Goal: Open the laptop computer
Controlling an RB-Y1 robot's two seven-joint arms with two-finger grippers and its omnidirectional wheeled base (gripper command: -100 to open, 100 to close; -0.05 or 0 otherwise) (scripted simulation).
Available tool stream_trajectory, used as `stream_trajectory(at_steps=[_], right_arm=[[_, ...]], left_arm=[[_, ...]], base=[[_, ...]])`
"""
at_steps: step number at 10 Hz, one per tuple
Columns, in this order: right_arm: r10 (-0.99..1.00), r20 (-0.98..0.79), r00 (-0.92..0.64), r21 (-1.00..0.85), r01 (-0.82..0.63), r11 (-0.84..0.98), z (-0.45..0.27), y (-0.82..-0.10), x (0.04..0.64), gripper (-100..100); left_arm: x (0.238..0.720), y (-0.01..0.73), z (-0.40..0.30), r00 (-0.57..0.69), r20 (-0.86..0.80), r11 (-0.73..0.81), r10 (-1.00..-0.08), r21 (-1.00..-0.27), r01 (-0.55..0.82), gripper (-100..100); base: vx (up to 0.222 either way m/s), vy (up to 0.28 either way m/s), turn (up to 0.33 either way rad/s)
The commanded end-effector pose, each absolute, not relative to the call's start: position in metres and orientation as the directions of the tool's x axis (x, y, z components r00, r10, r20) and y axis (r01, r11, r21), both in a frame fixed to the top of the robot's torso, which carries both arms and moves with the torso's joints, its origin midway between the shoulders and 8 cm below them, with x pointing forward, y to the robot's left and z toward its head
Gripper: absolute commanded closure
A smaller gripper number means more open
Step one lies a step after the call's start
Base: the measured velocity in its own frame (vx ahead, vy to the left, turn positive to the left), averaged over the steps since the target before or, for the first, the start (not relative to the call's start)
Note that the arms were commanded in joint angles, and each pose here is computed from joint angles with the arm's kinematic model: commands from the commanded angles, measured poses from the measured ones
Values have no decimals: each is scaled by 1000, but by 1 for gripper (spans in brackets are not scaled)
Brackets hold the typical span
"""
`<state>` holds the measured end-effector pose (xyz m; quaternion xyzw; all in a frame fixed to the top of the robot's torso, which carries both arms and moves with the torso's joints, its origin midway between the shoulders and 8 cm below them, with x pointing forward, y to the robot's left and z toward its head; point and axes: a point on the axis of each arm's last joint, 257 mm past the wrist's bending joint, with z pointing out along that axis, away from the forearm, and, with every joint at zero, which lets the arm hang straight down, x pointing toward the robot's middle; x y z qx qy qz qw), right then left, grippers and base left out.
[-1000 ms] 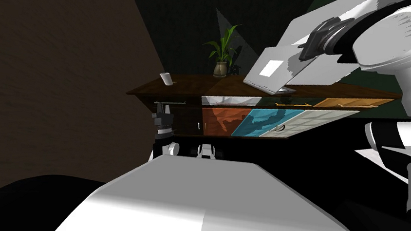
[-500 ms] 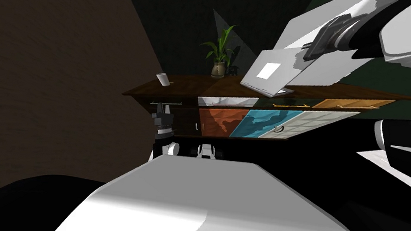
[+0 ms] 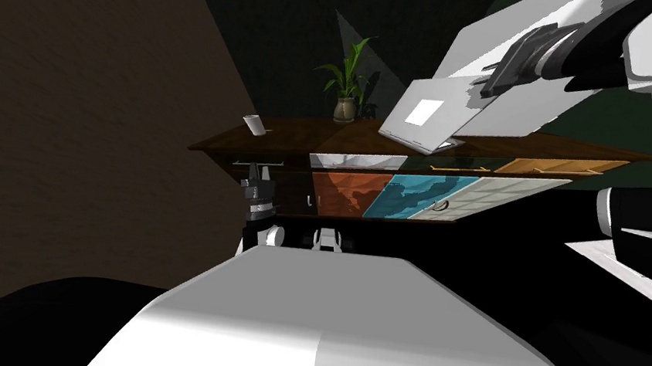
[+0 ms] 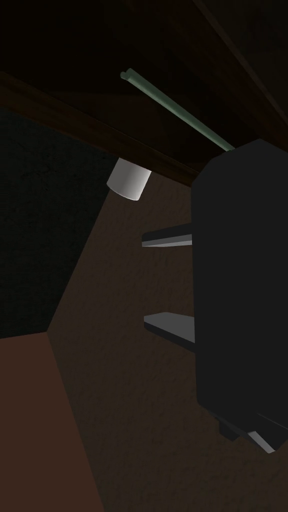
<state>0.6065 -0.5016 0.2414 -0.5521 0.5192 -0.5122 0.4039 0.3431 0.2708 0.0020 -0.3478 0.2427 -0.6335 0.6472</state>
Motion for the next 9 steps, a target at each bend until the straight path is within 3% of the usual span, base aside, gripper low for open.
stream_trajectory(at_steps=[1, 6, 9], right_arm=[[-988, 154, -14, -978, -142, -150, 237, -479, 616, -100], [-982, 165, 97, -980, -99, -174, 224, -429, 633, -100], [-983, 161, 83, -980, -102, -169, 227, -437, 632, -100]], left_arm=[[343, 271, 2, 79, 126, -45, -989, -758, 651, 0], [343, 271, 2, 80, 126, -44, -989, -758, 651, 0], [343, 271, 2, 80, 127, -45, -989, -758, 651, 0]], base=[[-112, -167, 36], [-108, -188, 38], [37, -29, 19]])
